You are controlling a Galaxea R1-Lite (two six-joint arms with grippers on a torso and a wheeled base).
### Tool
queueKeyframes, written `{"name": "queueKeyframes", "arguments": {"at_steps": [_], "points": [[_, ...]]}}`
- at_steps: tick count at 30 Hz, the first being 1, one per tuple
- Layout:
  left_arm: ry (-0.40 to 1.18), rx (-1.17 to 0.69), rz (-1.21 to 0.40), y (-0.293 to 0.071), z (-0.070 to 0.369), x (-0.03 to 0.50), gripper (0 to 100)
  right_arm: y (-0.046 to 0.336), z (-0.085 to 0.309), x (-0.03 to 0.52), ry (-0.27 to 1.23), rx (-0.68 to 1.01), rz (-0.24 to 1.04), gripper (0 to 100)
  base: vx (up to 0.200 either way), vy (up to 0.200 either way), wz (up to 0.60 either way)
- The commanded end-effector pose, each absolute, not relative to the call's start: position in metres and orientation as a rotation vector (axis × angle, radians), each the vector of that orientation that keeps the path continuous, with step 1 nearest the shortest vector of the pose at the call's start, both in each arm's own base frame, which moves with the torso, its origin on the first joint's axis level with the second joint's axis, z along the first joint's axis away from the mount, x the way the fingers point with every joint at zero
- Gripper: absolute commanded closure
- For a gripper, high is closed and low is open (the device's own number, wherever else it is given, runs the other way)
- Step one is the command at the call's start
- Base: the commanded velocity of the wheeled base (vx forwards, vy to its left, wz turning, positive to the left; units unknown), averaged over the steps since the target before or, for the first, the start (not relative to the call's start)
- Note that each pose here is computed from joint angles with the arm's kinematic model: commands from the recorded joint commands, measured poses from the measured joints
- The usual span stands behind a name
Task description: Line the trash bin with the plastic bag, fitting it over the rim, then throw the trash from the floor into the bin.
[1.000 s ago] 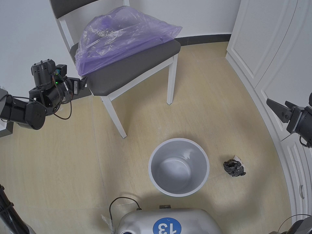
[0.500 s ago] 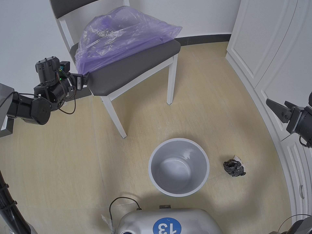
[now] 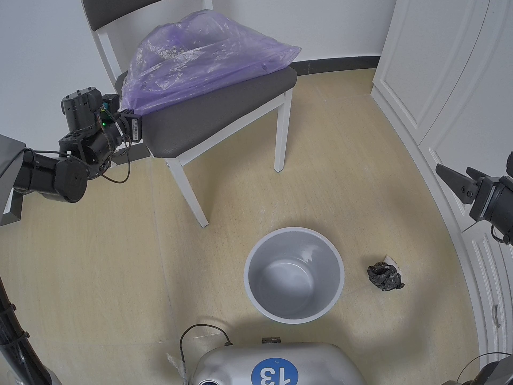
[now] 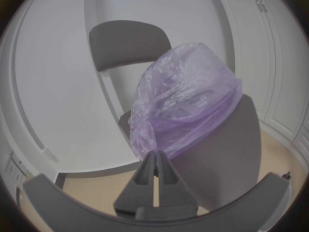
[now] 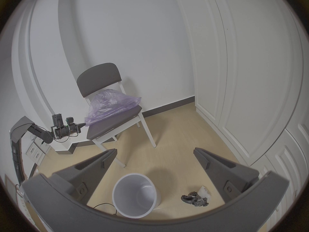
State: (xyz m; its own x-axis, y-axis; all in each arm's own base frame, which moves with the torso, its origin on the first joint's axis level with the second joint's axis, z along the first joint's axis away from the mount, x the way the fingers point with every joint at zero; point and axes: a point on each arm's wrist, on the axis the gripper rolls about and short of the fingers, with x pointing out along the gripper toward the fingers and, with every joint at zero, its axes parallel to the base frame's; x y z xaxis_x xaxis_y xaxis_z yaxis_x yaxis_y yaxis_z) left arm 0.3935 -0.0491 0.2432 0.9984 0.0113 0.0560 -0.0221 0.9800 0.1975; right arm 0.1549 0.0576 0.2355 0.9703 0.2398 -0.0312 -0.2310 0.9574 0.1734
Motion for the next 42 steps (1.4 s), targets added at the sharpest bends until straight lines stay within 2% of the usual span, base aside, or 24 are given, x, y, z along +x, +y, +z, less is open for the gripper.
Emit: {"name": "queueKeyframes", "arguments": {"at_steps": [1,9,17,24,30,35,42], "points": [[-0.105,0.18,-0.028,-0.063,0.267,0.369,100,0.064,0.232,0.155,0.067,0.165,0.27,0,0.0,0.0,0.0],[-0.159,0.167,-0.094,-0.079,0.291,0.326,100,0.066,0.233,0.152,0.061,0.16,0.281,0,0.0,0.0,0.0],[-0.169,0.163,-0.12,-0.076,0.317,0.279,100,0.06,0.241,0.14,0.009,0.162,0.283,0,0.0,0.0,0.0],[-0.218,0.163,-0.184,-0.084,0.346,0.235,100,0.049,0.251,0.134,-0.047,0.149,0.235,0,0.0,0.0,0.0],[-0.15,0.192,-0.21,-0.079,0.351,0.209,100,0.049,0.244,0.13,-0.023,0.121,0.247,0,0.0,0.0,0.0],[-0.162,0.268,-0.235,-0.079,0.363,0.184,100,0.052,0.243,0.128,-0.025,0.121,0.275,0,0.0,0.0,0.0],[-0.208,0.249,-0.29,-0.091,0.39,0.164,100,0.056,0.24,0.122,-0.017,0.107,0.317,0,0.0,0.0,0.0]]}}
